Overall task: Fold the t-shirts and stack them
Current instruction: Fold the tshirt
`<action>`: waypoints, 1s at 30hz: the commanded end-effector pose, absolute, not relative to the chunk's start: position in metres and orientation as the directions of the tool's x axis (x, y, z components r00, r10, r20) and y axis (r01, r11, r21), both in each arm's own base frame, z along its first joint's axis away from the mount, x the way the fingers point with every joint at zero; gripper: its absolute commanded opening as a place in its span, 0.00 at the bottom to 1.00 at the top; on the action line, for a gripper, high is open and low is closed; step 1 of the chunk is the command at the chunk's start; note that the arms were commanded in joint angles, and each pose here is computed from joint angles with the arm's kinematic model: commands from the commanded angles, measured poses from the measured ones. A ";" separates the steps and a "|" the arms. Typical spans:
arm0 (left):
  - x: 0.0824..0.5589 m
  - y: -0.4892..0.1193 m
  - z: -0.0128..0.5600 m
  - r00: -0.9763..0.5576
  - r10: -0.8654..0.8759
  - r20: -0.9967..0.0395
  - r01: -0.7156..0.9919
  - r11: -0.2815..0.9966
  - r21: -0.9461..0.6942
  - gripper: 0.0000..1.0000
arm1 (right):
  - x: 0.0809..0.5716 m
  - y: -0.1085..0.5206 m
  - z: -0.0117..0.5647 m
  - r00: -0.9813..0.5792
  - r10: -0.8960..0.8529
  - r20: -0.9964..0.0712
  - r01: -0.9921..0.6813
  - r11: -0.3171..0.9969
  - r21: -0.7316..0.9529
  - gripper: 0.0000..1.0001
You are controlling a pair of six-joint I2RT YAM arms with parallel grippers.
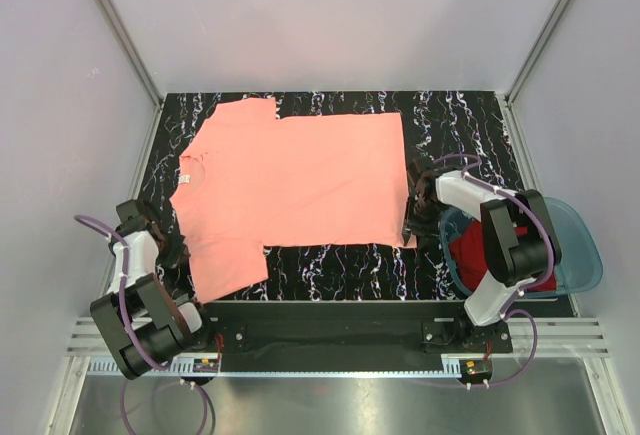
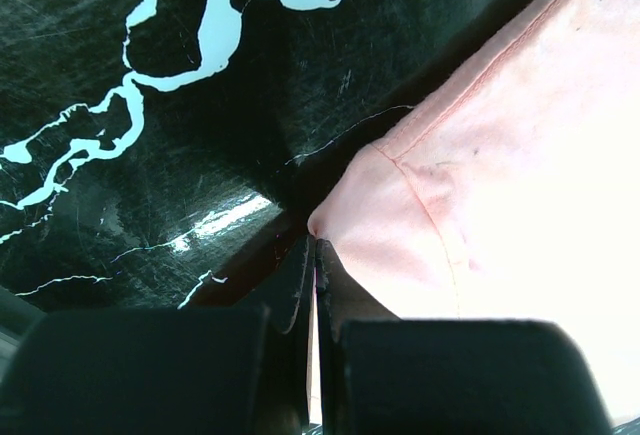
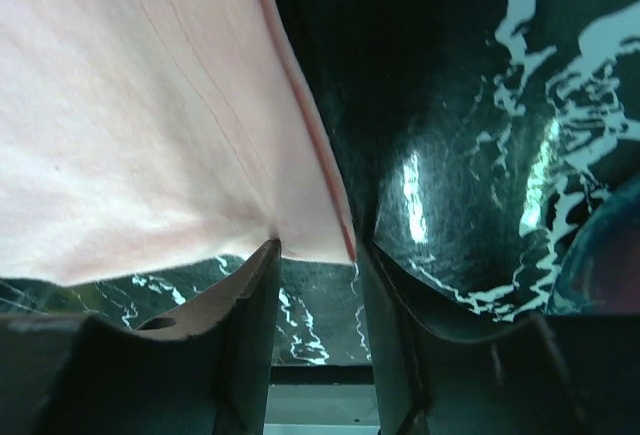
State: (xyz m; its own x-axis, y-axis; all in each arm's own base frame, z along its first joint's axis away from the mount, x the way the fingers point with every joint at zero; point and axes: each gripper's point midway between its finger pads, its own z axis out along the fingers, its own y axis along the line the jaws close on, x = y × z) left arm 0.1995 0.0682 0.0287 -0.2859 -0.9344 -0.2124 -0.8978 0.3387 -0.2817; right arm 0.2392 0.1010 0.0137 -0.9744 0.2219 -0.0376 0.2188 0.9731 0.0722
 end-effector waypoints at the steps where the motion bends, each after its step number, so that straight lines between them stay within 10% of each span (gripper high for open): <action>1: 0.206 0.076 0.040 -0.278 -0.925 -0.259 -0.886 0.351 -0.302 0.00 | 0.252 0.102 0.005 -0.970 0.232 -0.078 0.227 0.972 0.067 0.45; 8: 0.205 0.077 0.040 -0.274 -0.925 -0.261 -0.889 0.347 -0.297 0.00 | 0.252 0.100 0.001 -0.973 0.217 -0.081 0.213 0.975 0.056 0.46; 15: 0.195 0.080 0.046 -0.241 -0.935 -0.260 -0.919 0.307 -0.249 0.00 | 0.237 0.094 0.006 -0.973 0.221 -0.061 0.219 0.975 0.038 0.00; 30: 0.186 0.079 0.053 -0.213 -0.943 -0.258 -0.940 0.270 -0.209 0.00 | 0.239 0.092 0.022 -0.973 0.220 -0.073 0.219 0.975 0.029 0.00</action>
State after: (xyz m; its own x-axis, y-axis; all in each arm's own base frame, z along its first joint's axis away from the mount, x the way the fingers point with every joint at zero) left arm 0.1780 0.0710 0.0405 -0.2251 -0.9513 -0.2105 -0.9444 0.2662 -0.1930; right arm 0.2341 0.0956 0.0098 -0.9736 0.2260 -0.0316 0.2247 0.9736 0.0394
